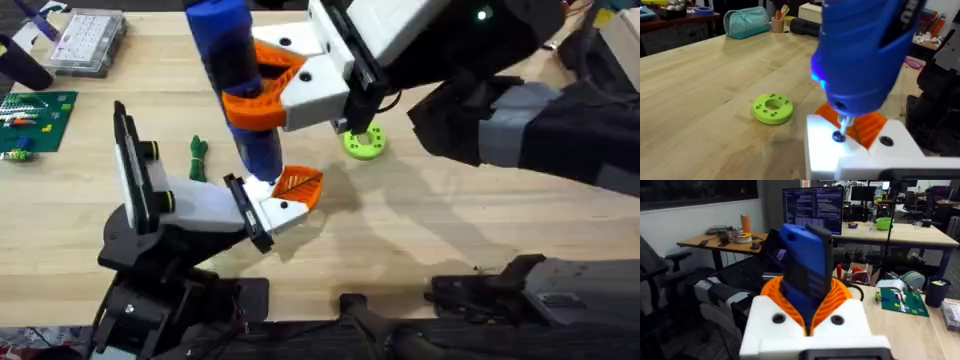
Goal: Pick up the gripper from the table and insert it into the empty holder that is missing its gripper. Then pick up a screw, insert it into the mounting hole, and use the screwdriver to tighten it. Finally, clean up the table by picking up the vegetable and placing it into the bucket.
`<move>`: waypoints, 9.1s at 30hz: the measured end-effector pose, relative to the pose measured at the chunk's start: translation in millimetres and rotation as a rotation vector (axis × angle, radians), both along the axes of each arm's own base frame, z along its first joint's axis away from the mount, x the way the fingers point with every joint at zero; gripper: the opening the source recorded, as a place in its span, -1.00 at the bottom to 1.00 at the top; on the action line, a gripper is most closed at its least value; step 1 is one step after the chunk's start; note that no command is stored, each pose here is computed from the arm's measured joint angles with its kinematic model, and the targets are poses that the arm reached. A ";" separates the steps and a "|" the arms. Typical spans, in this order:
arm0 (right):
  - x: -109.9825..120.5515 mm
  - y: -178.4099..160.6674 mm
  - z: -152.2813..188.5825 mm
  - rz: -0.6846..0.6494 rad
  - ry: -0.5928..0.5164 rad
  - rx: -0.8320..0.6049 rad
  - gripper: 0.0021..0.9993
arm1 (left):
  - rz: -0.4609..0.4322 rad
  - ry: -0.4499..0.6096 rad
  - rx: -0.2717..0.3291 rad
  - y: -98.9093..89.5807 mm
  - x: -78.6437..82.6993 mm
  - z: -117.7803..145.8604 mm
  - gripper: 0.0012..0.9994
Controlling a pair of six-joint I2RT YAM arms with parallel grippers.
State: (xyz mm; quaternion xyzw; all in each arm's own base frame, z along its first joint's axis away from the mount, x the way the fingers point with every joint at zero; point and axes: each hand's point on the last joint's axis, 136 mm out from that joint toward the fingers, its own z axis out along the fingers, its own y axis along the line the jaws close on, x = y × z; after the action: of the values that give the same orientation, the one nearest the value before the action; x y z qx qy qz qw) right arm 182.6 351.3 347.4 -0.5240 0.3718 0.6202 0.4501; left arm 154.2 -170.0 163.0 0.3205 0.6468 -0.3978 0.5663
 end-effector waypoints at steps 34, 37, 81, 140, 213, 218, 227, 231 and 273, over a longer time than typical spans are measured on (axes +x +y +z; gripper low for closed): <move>0.2 -0.2 -0.7 -0.004 -0.015 0.004 -0.95 | 0.000 0.000 0.000 0.0 0.0 0.1 -0.97; 0.2 -0.2 -0.8 -0.004 -0.015 0.004 -0.95 | 0.000 -0.001 0.000 0.0 0.0 0.1 -0.96; 2.5 1.7 -5.5 -0.004 -0.005 -0.004 -0.95 | 0.001 0.000 0.000 0.1 0.1 0.0 -0.97; 191.4 -226.3 -150.7 -0.759 -0.493 -1.400 -0.95 | 0.000 0.002 -0.001 0.0 0.0 0.0 -0.97; 145.7 -257.7 -87.1 -1.428 0.002 -1.032 0.99 | 0.005 -0.008 -0.009 0.4 0.9 3.3 0.97; 133.1 -260.7 -61.9 -1.513 0.145 -0.872 0.99 | 0.108 -0.016 -0.025 10.3 15.9 9.5 0.97; 114.9 -266.5 -66.0 -1.548 0.345 -0.823 0.99 | 0.463 0.186 0.096 64.7 33.7 47.0 0.97; 106.0 -269.1 -78.3 -1.538 0.404 -0.870 0.99 | 0.587 0.276 0.166 87.5 33.5 75.4 0.97; 90.3 -273.9 -96.5 -1.515 0.470 -0.960 0.99 | 0.967 1.111 0.672 204.4 100.2 -56.2 0.97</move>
State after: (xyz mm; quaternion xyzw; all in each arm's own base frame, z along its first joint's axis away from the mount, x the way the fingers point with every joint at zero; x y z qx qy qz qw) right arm 272.9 77.3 250.8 -0.1324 0.9137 0.0304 0.3830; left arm 254.4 34.4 106.8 -0.0859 0.9856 0.0056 0.1452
